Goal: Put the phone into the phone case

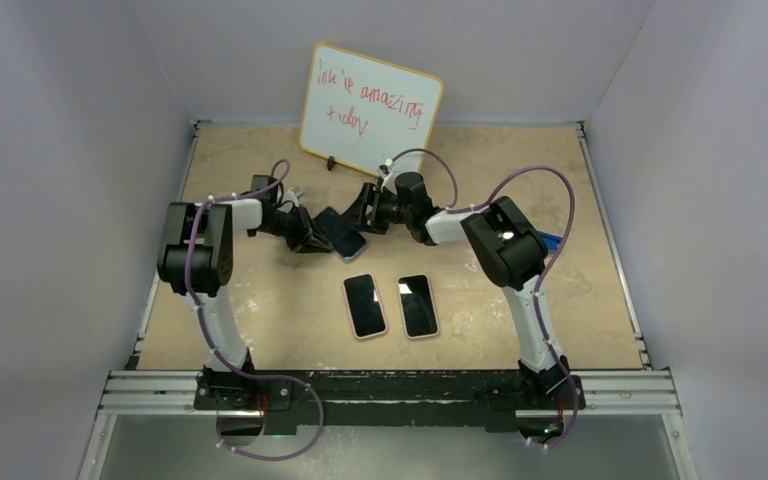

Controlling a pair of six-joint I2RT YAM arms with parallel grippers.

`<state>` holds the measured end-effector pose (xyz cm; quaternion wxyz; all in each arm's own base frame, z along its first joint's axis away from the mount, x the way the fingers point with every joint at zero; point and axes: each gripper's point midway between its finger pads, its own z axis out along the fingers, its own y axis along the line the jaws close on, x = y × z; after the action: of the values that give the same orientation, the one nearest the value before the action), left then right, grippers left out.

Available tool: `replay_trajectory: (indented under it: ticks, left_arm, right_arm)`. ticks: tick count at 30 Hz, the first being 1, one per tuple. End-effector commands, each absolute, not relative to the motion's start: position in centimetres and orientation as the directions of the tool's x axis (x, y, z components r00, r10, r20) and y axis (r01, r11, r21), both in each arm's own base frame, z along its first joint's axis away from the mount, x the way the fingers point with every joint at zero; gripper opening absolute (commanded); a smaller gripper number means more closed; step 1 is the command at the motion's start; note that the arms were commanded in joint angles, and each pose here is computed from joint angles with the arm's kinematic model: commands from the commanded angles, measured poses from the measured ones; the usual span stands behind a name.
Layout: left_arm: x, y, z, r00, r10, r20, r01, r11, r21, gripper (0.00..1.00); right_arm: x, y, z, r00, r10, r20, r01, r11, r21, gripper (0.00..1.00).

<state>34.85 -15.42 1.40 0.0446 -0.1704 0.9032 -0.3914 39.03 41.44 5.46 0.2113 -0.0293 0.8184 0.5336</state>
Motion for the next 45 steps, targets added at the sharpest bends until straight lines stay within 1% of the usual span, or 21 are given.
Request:
replay_trajectory:
  ticks: [1, 4, 8, 15, 19, 22, 30, 32, 35, 39, 40, 43, 45]
  left_arm:
    - [34.9, -11.8, -1.9, -0.932, -0.361, -0.046, -0.280, 0.794, -0.540, 0.06]
    - [34.6, -11.5, -1.7, -0.933, -0.355, -0.055, -0.275, 0.804, -0.527, 0.07]
    - [34.4, -11.5, -1.8, -0.933, -0.356, -0.056, -0.274, 0.802, -0.531, 0.07]
    - [34.1, -11.1, -2.8, -0.934, -0.352, -0.052, -0.281, 0.820, -0.499, 0.06]
    - [34.0, -10.9, -3.0, -0.935, -0.351, -0.045, -0.285, 0.823, -0.491, 0.05]
    - [34.1, -10.6, -2.9, -0.936, -0.347, -0.058, -0.279, 0.833, -0.478, 0.04]
    - [34.1, -10.5, -2.9, -0.936, -0.347, -0.062, -0.279, 0.836, -0.472, 0.03]
    - [34.1, -10.5, -2.8, -0.936, -0.346, -0.065, -0.276, 0.837, -0.473, 0.03]
    - [34.1, -10.4, -2.8, -0.936, -0.344, -0.067, -0.275, 0.839, -0.469, 0.03]
    - [34.1, -10.4, -2.9, -0.937, -0.342, -0.066, -0.274, 0.842, -0.464, 0.03]
    - [34.1, -10.3, -2.9, -0.938, -0.340, -0.067, -0.273, 0.844, -0.462, 0.03]
    - [34.2, -10.2, -2.8, -0.940, -0.333, -0.072, -0.266, 0.850, -0.455, 0.03]
    - [34.2, -10.1, -2.8, -0.941, -0.330, -0.076, -0.263, 0.852, -0.452, 0.03]
  right_arm:
    - [32.2, 44.2, 8.6, -0.960, -0.022, -0.278, -0.275, 0.241, 0.931, 0.70]
    - [32.2, 44.1, 8.8, -0.956, -0.018, -0.293, -0.288, 0.240, 0.927, 0.68]
    - [32.2, 43.9, 8.2, -0.955, -0.030, -0.296, -0.293, 0.273, 0.916, 0.68]
    - [31.6, 44.3, 10.1, -0.959, -0.012, -0.284, -0.281, 0.166, 0.945, 0.67]
    - [31.7, 44.4, 10.2, -0.962, -0.002, -0.273, -0.270, 0.158, 0.950, 0.66]
    - [31.7, 44.3, 9.9, -0.963, -0.006, -0.271, -0.267, 0.179, 0.947, 0.65]
    - [32.1, 43.7, 7.4, -0.964, -0.018, -0.265, -0.258, 0.312, 0.914, 0.64]
    - [32.2, 43.5, 6.8, -0.963, -0.016, -0.268, -0.257, 0.336, 0.906, 0.62]
    - [32.3, 43.5, 6.6, -0.962, -0.008, -0.272, -0.259, 0.340, 0.904, 0.56]
    - [32.4, 43.9, 7.4, -0.967, 0.005, -0.256, -0.242, 0.303, 0.922, 0.53]
    - [32.3, 43.9, 7.5, -0.968, 0.001, -0.251, -0.240, 0.297, 0.924, 0.53]
    - [32.7, 43.9, 8.2, -0.964, 0.005, -0.265, -0.253, 0.281, 0.926, 0.61]
    - [32.8, 43.8, 8.4, -0.965, 0.007, -0.263, -0.250, 0.279, 0.927, 0.63]
